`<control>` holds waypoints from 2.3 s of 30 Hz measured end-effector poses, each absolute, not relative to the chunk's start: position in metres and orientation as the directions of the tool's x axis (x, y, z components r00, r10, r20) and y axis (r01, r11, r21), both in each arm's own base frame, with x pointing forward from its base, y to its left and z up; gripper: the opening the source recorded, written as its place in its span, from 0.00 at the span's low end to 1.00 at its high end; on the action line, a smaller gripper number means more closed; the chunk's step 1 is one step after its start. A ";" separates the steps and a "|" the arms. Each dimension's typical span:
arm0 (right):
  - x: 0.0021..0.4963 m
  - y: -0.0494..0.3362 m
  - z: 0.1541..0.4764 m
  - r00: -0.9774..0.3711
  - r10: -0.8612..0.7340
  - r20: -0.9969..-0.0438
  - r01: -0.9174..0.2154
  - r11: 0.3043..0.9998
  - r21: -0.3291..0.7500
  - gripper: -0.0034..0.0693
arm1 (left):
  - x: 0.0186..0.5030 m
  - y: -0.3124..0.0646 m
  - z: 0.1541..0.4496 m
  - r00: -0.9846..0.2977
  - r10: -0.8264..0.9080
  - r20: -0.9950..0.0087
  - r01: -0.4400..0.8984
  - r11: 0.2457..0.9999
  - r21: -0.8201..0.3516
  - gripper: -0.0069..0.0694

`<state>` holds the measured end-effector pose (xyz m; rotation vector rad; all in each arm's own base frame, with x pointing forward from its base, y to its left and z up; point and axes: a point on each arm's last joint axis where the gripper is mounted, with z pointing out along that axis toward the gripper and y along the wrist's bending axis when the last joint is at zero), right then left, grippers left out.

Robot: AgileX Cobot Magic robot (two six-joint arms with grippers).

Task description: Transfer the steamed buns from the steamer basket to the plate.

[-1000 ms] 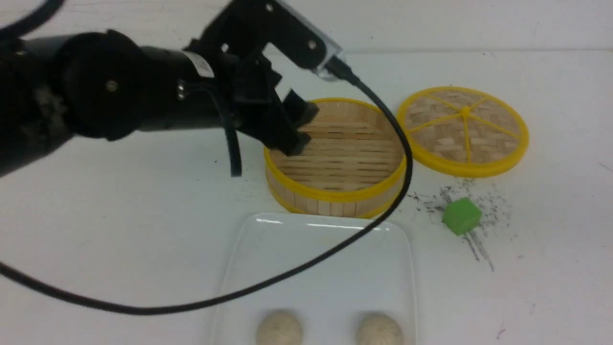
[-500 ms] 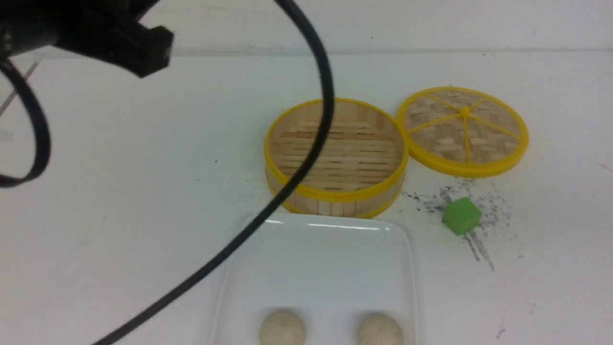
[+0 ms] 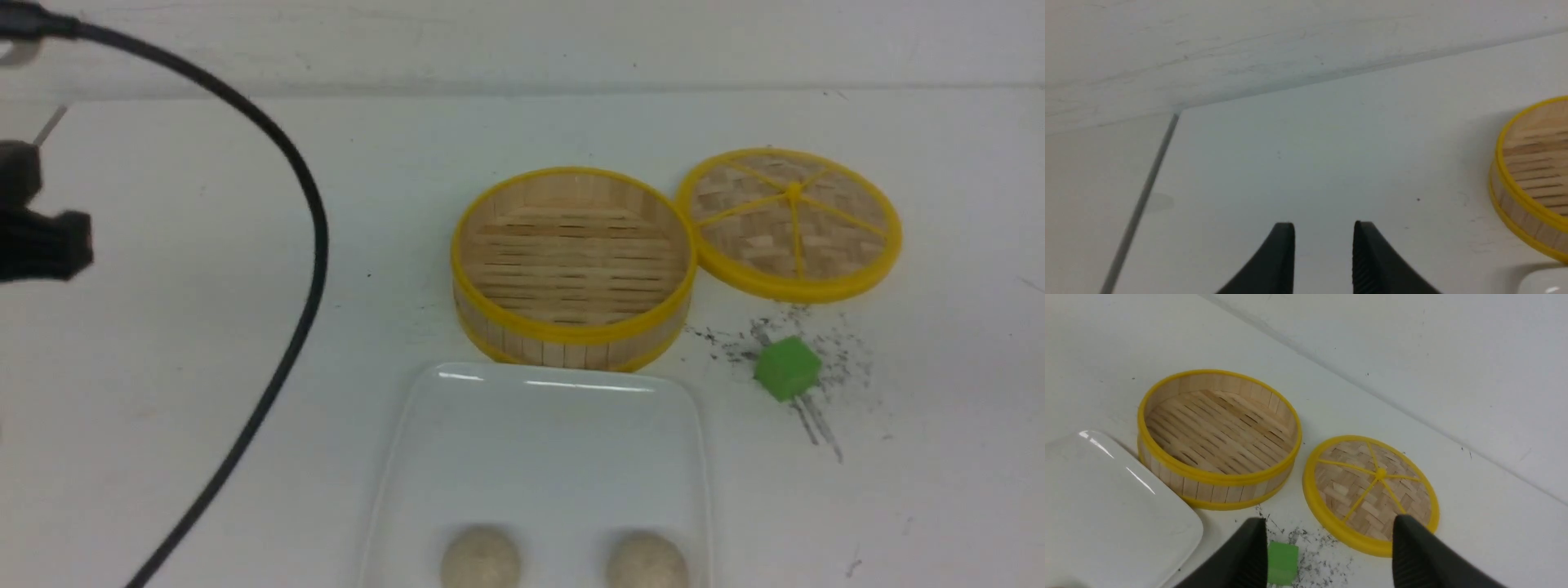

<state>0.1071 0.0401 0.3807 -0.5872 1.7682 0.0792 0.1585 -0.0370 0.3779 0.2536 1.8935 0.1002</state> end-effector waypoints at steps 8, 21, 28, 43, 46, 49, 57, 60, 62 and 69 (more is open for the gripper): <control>0.106 0.040 0.379 -0.181 -0.350 -0.919 -0.434 0.867 -0.244 0.62 | 0.161 -0.052 0.312 -0.346 0.200 -0.917 0.249 0.961 0.116 0.40; 0.104 0.042 0.376 -0.218 -0.331 -0.918 -0.459 0.865 -0.202 0.62 | 0.112 -0.029 0.307 -0.235 0.075 -0.969 0.210 0.977 0.025 0.40; 0.104 0.042 0.376 -0.216 -0.329 -0.919 -0.459 0.865 -0.202 0.62 | 0.071 -0.003 0.309 -0.175 -0.098 -0.980 0.104 0.988 -0.117 0.40; 0.104 0.042 0.376 -0.219 -0.331 -0.918 -0.460 0.865 -0.201 0.62 | 0.061 0.000 0.247 -0.240 -0.149 -0.959 0.089 0.981 -0.174 0.40; 0.104 0.042 0.376 -0.219 -0.337 -0.916 -0.463 0.862 -0.206 0.62 | 0.061 0.001 0.244 -0.241 -0.133 -0.961 0.083 0.984 -0.157 0.40; 0.103 0.042 0.376 -0.195 -0.372 -0.907 -0.471 0.847 -0.246 0.62 | 0.062 0.001 0.245 -0.221 -0.115 -0.968 0.093 0.986 -0.139 0.40; 0.056 0.029 0.404 -0.011 -0.303 -0.953 -0.434 0.860 -0.268 0.58 | 0.062 0.000 0.246 -0.213 -0.112 -0.970 0.097 0.986 -0.136 0.40; 0.023 0.018 0.414 0.097 -0.290 -0.952 -0.389 0.870 -0.304 0.51 | 0.062 0.001 0.246 -0.212 -0.111 -0.971 0.097 0.986 -0.134 0.40; 0.007 0.011 0.412 0.103 -0.290 -0.951 -0.371 0.876 -0.307 0.46 | 0.062 0.001 0.246 -0.212 -0.111 -0.971 0.097 0.986 -0.134 0.40; -0.045 -0.014 0.376 -0.131 -0.158 -0.979 -0.306 0.946 -0.112 0.39 | 0.062 0.001 0.246 -0.211 -0.108 -0.971 0.097 0.987 -0.131 0.40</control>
